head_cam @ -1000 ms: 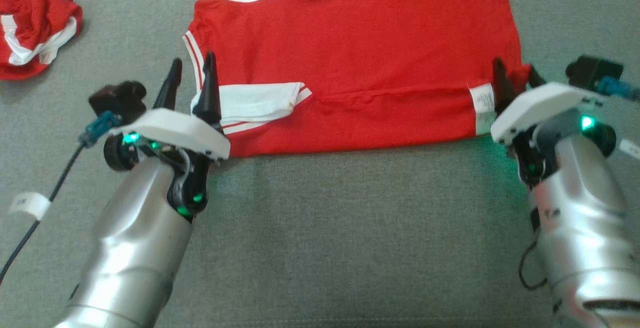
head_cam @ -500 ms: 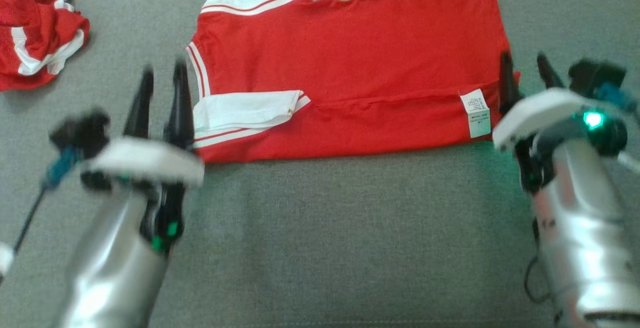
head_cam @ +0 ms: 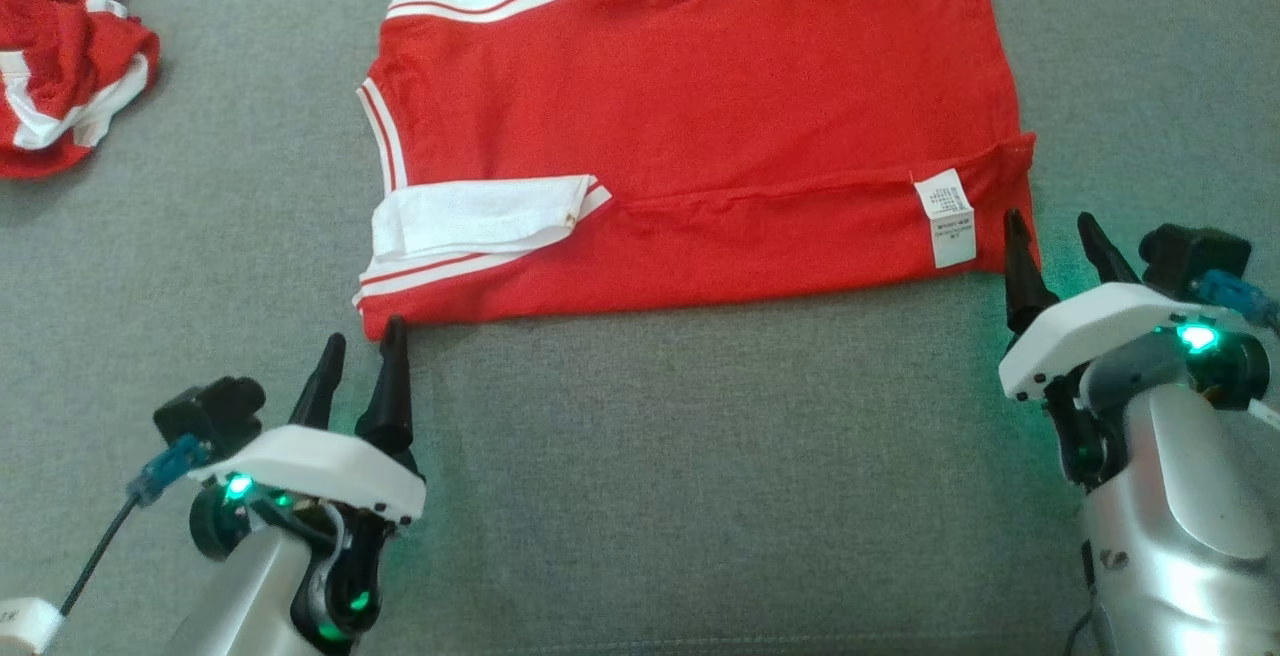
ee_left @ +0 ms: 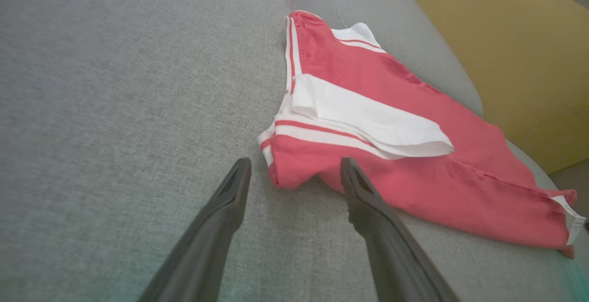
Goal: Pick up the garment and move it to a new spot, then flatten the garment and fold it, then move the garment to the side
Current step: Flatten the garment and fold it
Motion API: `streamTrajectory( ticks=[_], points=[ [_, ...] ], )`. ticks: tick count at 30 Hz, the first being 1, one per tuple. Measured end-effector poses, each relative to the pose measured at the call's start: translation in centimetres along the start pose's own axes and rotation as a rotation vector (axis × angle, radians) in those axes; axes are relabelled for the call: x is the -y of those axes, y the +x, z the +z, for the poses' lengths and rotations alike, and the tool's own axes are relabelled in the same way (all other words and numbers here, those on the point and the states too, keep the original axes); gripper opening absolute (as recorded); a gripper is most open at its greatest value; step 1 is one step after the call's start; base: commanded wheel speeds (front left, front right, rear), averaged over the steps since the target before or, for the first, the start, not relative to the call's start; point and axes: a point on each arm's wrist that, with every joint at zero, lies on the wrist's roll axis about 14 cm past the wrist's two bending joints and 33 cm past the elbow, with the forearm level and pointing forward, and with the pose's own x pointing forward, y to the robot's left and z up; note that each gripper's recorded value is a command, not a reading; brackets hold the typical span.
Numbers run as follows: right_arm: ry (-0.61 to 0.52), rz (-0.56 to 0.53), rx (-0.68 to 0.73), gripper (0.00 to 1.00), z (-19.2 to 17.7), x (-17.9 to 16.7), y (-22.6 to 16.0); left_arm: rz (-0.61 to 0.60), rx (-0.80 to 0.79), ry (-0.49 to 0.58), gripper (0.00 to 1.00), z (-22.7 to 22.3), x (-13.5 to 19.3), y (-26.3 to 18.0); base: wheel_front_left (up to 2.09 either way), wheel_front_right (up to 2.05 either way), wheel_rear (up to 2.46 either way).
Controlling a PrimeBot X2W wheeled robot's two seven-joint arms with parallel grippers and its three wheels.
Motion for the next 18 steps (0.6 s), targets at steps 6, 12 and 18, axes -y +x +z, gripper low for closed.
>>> streamTrajectory(
  ticks=[6,12,18],
  points=[
    [0.003,0.01,-0.033,1.0,-0.6,-0.2,0.3,0.015,-0.052,-0.025,1.0,-1.1,-0.2,1.3,0.0,0.0,0.0],
    [0.006,0.006,-0.064,1.0,-1.4,0.0,0.4,0.012,-0.083,-0.048,1.0,-1.7,-0.2,2.4,0.0,0.0,0.0],
    [0.012,0.014,-0.125,1.0,-3.3,-0.3,0.6,0.013,-0.094,-0.057,0.35,-1.8,-0.4,3.1,0.0,0.0,0.0]
  ],
)
